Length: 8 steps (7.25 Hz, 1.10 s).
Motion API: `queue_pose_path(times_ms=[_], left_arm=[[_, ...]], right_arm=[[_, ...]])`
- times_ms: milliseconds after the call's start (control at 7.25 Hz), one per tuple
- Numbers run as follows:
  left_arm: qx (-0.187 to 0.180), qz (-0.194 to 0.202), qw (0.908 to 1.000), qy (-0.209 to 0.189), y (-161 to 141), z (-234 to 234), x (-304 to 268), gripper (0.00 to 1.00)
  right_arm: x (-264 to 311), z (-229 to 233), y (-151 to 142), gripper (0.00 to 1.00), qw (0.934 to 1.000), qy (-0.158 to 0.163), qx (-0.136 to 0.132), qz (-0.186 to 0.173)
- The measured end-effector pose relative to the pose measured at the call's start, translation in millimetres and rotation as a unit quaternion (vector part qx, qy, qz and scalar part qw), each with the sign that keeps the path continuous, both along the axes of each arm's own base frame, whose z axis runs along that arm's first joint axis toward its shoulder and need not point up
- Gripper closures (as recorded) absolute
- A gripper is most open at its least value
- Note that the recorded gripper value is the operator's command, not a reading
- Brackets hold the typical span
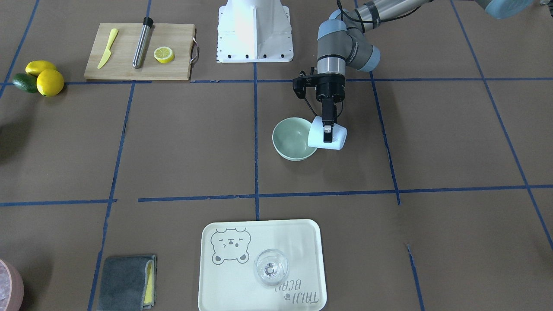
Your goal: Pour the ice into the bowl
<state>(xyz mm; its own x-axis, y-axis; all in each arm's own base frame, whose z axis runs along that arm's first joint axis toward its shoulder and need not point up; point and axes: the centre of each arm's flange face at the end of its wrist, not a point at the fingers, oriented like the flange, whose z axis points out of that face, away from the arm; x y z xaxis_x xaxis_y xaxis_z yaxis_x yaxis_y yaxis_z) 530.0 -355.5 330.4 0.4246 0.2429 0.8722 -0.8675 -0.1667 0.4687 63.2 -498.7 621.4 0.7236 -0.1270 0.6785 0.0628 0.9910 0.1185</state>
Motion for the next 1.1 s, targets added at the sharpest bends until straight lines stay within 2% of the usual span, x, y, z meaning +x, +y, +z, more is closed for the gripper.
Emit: queue_pose_path(times_ms=[690, 1103], left_arm=[[0.023, 0.014, 0.9969, -0.074, 2.9, -7.0, 4.4, 1.00], [0.026, 0.015, 0.9963, -0.081, 2.9, -8.0, 4.1, 1.00]], right_arm=[[0.0, 0.1, 0.1, 0.00, 1.0000, 0.000, 0.000, 0.000], [0.0, 0.4, 0.2, 0.00, 1.0000, 0.000, 0.000, 0.000]])
